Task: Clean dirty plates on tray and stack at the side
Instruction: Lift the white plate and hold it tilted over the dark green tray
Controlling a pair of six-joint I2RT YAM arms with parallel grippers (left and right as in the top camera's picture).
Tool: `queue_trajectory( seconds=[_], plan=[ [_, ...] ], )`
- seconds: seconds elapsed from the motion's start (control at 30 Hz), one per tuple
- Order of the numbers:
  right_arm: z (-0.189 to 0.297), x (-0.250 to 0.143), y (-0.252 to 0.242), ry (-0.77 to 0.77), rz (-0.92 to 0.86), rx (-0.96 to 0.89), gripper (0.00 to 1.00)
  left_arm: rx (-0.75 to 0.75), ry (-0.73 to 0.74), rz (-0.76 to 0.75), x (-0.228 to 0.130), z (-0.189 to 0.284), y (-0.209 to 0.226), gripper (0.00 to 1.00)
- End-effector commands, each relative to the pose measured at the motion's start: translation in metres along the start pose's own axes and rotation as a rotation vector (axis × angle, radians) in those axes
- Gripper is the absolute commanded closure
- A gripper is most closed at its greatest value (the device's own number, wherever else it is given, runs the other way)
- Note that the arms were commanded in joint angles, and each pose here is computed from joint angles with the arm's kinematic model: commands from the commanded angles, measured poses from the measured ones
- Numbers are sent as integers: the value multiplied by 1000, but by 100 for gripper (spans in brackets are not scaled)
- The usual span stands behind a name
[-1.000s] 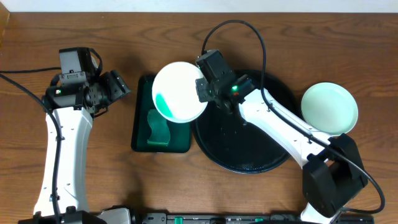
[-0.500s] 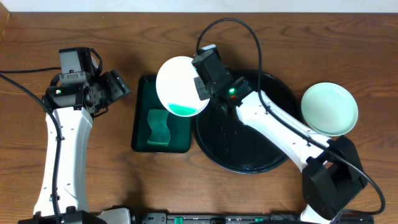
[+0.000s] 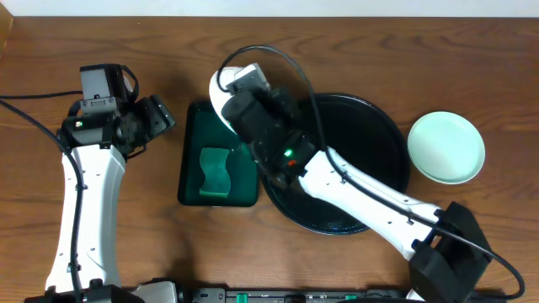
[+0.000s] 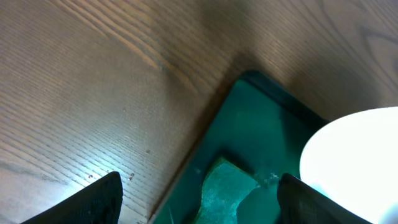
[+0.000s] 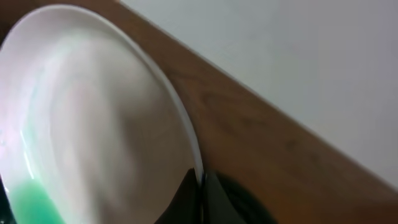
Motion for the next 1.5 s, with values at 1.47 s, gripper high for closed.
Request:
queue_trajectory(
  seconds=[1.47],
  plan=[
    [116, 92, -21, -277, 116, -464, 99, 13, 2, 4, 0, -2, 2, 20]
  ],
)
Point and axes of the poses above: each gripper's point midway between its finger pads, its own z axis back along the fingers, its own y axis along the line the jaws close on, x = y × z, the point moved 6 cm from there along z, back along the fingers, and after that the axes turned 4 degrees about z, right-handed, at the moved point
